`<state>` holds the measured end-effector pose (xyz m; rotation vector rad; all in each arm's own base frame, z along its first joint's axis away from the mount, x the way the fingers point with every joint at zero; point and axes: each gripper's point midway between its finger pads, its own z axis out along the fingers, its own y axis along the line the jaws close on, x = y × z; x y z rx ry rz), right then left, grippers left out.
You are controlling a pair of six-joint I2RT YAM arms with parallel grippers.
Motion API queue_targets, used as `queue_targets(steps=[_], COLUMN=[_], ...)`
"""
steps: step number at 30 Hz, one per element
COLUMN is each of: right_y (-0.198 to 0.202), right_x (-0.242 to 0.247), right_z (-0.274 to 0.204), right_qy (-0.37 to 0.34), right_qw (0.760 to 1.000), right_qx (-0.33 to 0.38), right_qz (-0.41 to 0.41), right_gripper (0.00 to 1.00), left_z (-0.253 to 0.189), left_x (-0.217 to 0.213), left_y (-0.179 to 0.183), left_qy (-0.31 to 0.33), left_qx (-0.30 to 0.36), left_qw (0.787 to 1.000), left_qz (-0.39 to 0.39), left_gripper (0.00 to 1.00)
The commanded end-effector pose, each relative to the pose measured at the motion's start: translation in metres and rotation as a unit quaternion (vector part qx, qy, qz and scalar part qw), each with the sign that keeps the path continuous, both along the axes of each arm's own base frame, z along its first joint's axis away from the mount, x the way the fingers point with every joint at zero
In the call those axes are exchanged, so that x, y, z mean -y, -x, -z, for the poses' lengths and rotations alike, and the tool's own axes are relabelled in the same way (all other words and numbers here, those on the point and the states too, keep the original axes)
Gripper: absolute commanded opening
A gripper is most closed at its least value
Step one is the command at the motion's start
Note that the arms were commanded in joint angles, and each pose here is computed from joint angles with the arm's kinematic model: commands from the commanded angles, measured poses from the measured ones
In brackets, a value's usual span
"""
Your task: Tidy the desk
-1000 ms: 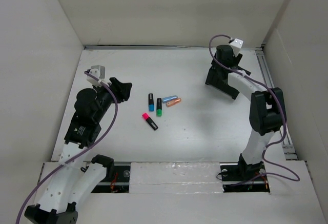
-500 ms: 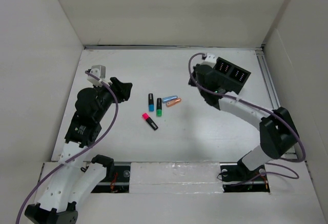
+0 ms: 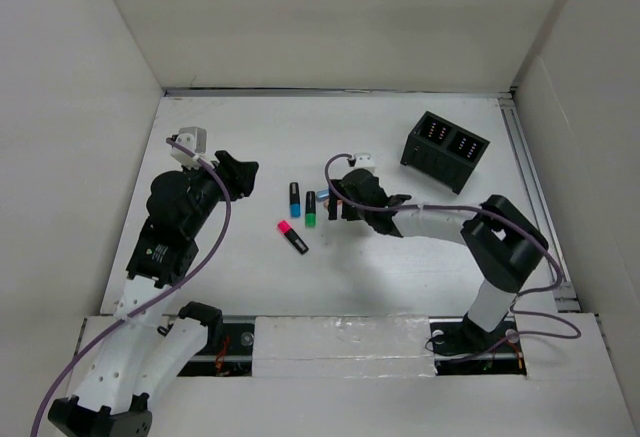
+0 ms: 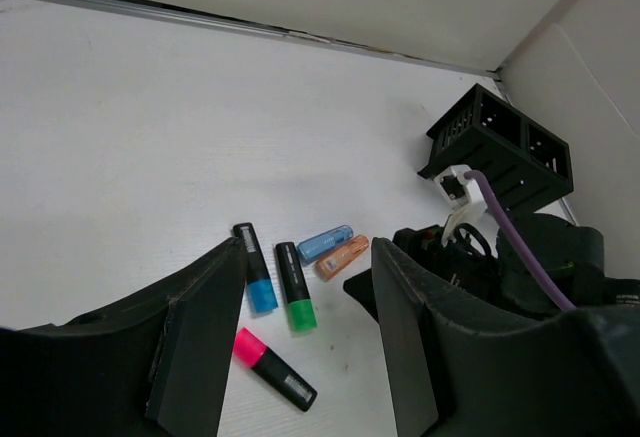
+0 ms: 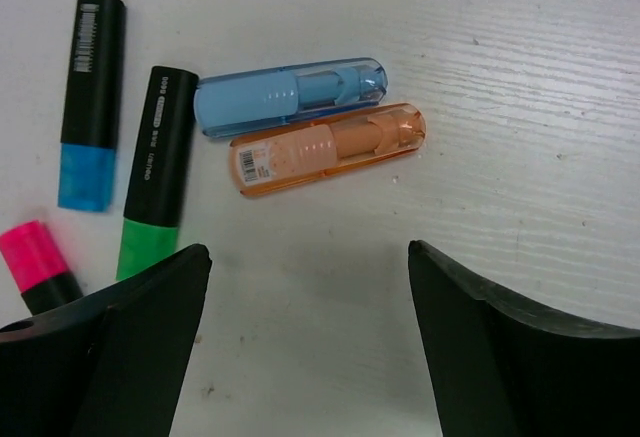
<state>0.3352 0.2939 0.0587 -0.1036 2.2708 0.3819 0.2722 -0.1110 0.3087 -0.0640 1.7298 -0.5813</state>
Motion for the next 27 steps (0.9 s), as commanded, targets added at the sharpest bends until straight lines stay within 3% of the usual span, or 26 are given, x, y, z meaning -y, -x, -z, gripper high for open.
queue_targets(steps=[1,5,16,20,27], right_y=[-0.021,-0.041,-0.071,-0.062,-0.037], right_x=[-0.017,-0.014,-0.016,-0.003,0.014], right_z=[-0.006,0.004,0.010,0.022,0.036], right_qy=[-0.028,-0.034,0.018,0.082,0.115], right_qw=[1.000,0.999,0.998,0.994,0.991], right_qx=[0.010,0.001,0.012,0.002,0.005], right_qz=[0.007,0.032,0.061,0.070,0.074], right_gripper=[0.86,0.79,0.78,0.70,0.68], left_z=[-0.010,-0.010,-0.015,-0.017,-0.016], left_x=[0.001,0.000,0.003,0.002,0.003], left_y=[0.001,0.001,0.004,0.005,0.006], left_qy=[0.003,0.003,0.006,0.006,0.007], left_qx=[0.026,0.026,0.034,0.037,0.036], left_qw=[1.000,1.000,0.999,0.999,0.999], left_qz=[0.007,0.006,0.015,0.013,0.017], left_gripper=[0.49,0.49,0.49,0.49,0.49])
